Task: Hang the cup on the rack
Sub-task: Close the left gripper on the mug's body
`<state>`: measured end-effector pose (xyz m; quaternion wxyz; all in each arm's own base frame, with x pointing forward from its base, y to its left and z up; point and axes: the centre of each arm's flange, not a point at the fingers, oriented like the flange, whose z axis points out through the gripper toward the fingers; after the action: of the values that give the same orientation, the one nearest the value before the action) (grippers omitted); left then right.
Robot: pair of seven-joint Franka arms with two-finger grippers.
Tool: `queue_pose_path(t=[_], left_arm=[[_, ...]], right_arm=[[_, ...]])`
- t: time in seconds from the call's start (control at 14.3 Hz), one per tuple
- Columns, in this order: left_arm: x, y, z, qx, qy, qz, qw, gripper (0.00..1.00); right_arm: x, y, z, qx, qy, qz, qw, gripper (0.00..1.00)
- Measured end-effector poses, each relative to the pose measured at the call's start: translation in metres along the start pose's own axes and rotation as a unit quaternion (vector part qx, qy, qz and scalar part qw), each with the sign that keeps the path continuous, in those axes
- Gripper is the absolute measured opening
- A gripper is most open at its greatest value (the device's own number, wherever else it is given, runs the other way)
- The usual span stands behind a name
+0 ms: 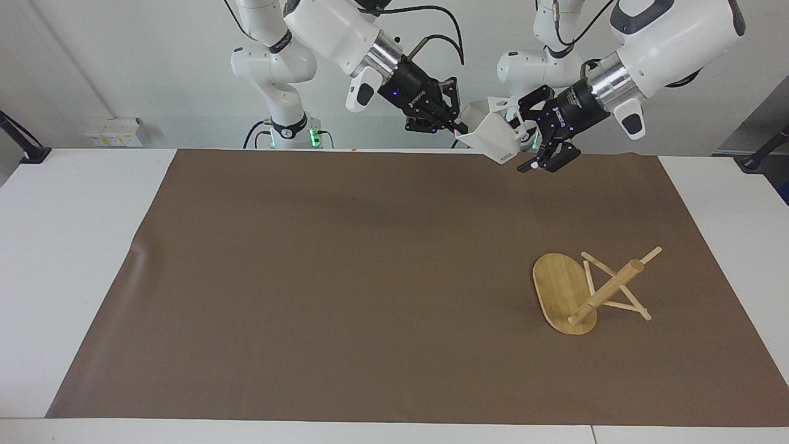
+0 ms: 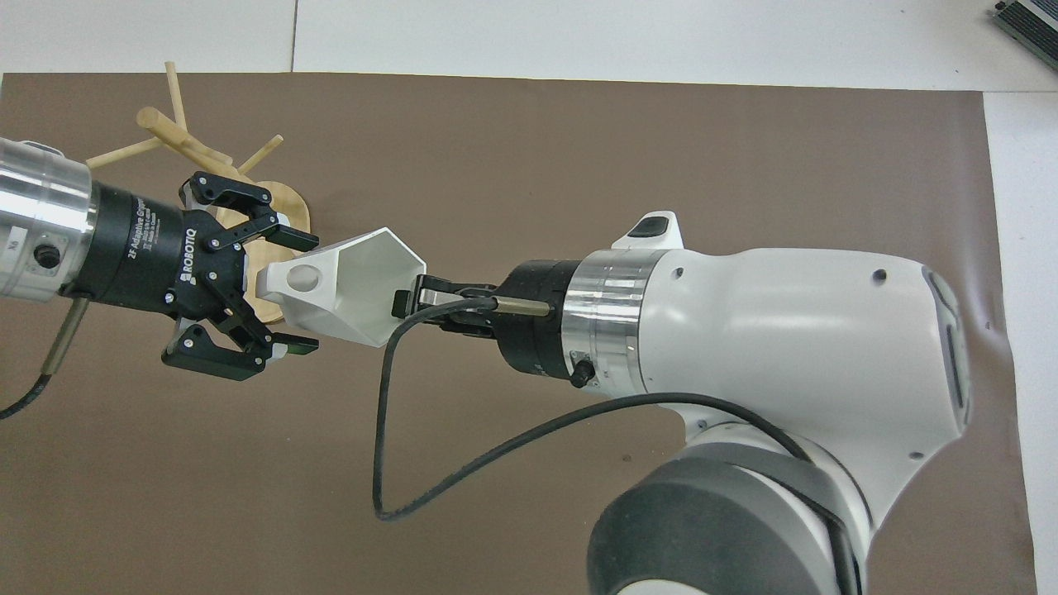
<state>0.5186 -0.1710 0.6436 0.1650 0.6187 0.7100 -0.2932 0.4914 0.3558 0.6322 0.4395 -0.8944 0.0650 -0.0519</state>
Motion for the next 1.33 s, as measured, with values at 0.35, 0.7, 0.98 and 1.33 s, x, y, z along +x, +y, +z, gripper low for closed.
queue_pose_path(t=[0.35,0.7,0.98,1.33], left_arm=[[-0.001,-0.004,-0.001,0.003,0.0,0.002,1.0,1.0],[-0.001,-0.007,0.0,0.008,-0.001,0.001,1.0,1.0],[0.003,-0.01,0.003,0.012,-0.001,-0.003,1.0,1.0],[0.001,-0.012,0.001,0.011,-0.007,-0.002,1.0,1.0]], right_arm=[[-0.001,-0.001,0.001,0.0,-0.001,-0.001,1.0,0.06],[-0.001,-0.001,0.001,0.0,-0.001,-0.001,1.0,0.06],[-0.002,-0.001,0.002,0.0,-0.002,-0.001,1.0,0.06],[-0.003,-0.002,0.001,0.0,-0.002,-0.002,1.0,0.06]])
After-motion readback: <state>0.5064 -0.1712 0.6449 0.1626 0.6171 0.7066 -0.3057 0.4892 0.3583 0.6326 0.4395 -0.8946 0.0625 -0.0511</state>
